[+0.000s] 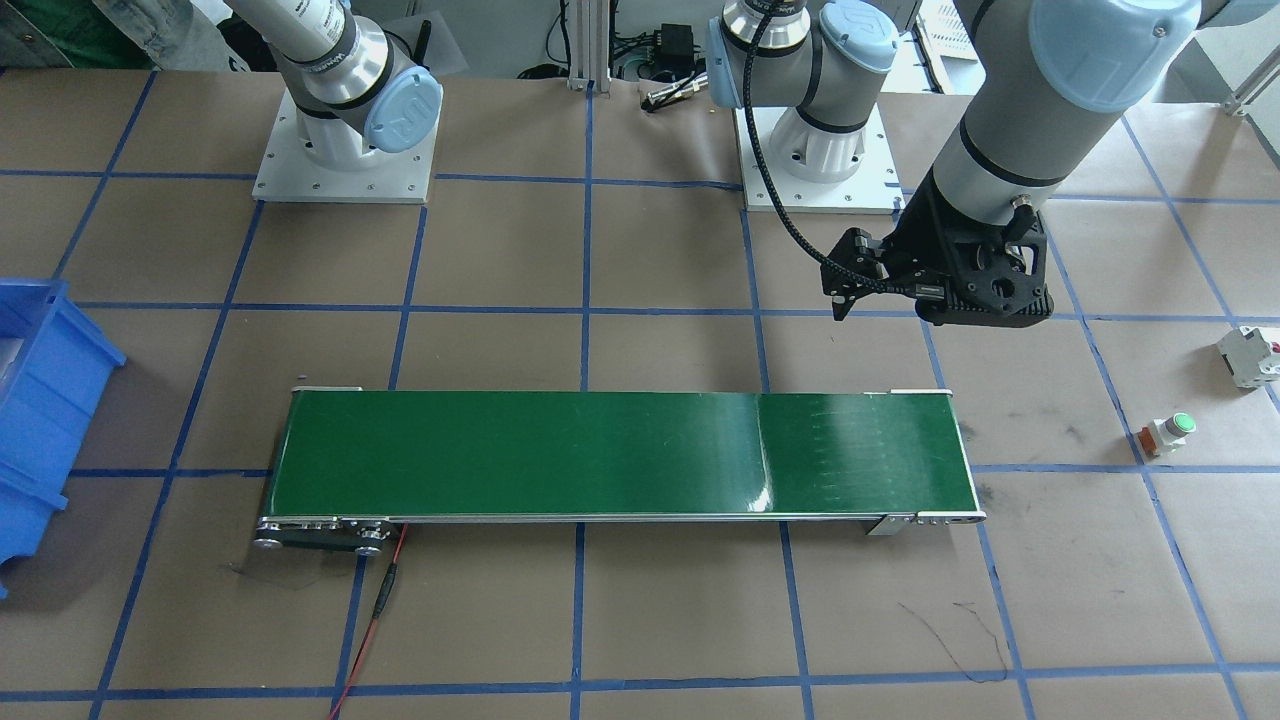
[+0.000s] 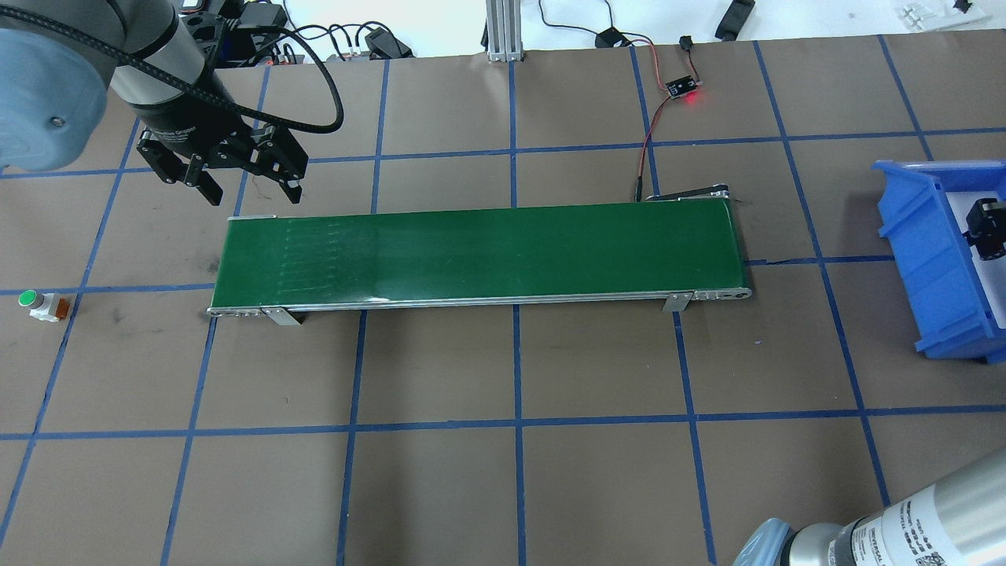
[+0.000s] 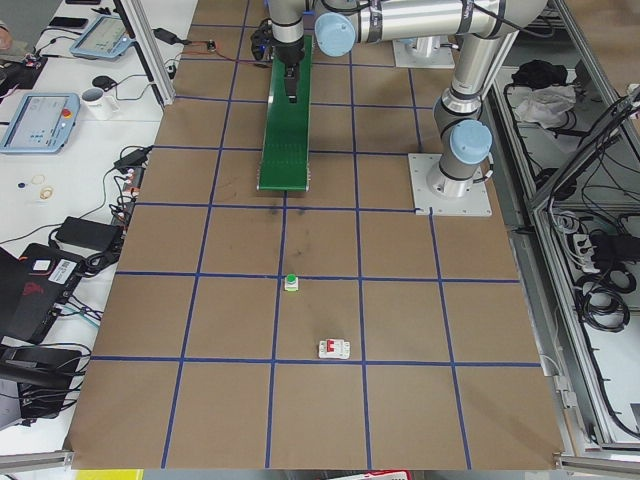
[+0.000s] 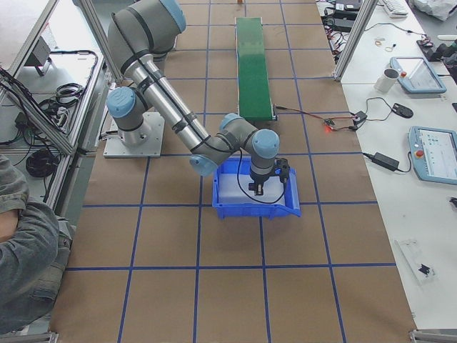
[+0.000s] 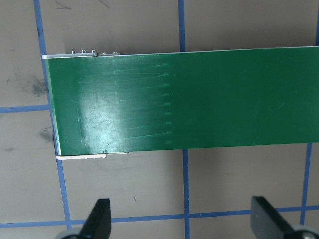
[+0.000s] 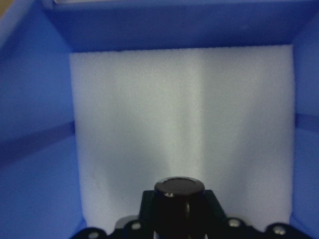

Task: Move capacitor from left to right
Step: 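Release the capacitor into the blue bin and raise the right gripper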

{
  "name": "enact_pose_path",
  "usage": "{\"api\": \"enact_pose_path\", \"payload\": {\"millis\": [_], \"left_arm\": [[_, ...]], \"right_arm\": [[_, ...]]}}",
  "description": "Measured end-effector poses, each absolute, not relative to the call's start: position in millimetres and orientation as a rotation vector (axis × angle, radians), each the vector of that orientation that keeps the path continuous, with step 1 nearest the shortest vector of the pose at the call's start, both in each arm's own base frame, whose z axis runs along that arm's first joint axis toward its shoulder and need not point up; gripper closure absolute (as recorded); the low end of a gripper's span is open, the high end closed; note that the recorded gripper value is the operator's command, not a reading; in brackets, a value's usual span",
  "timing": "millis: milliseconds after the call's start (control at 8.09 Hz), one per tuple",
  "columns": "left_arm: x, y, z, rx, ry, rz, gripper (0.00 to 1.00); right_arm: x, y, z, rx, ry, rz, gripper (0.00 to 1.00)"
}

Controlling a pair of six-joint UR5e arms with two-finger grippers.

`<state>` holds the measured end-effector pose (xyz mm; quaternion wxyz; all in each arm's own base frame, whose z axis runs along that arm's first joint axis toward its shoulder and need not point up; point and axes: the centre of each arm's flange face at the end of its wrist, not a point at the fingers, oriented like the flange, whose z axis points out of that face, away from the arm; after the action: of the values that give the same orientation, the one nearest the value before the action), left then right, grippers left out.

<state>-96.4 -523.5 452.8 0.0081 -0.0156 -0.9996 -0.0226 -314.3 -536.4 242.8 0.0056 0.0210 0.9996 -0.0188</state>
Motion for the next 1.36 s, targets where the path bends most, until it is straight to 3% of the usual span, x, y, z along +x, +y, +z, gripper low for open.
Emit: {"api": "enact_pose_path", "payload": {"millis": [124, 494, 742, 989, 1360], "left_arm": [[-96.4, -523.7, 452.7, -0.049, -3.124, -0.071, 0.0], [-96.3, -523.9, 452.6, -0.049, -3.124, -0.071, 0.0], [-96.3, -524.0, 452.5, -0.049, -3.124, -0.072, 0.0], [-96.3, -523.8, 452.5, -0.049, -3.124, -0.073, 0.0], [-96.1, -523.7, 452.5, -0.049, -3.126, -0.074, 0.0]], "right_arm": [[-312.9, -539.7, 255.9, 0.068, 3.118, -0.125, 0.01], [-304.9, -535.2, 307.9, 0.085, 3.129, -0.231, 0.0], [-282.5, -521.6, 374.7, 0.078, 3.132, -0.247, 0.0], [-218.0, -514.4, 433.4, 0.079, 3.109, -0.216, 0.0], [-68.5, -524.6, 472.9, 0.117, 3.088, -0.211, 0.0]]}}
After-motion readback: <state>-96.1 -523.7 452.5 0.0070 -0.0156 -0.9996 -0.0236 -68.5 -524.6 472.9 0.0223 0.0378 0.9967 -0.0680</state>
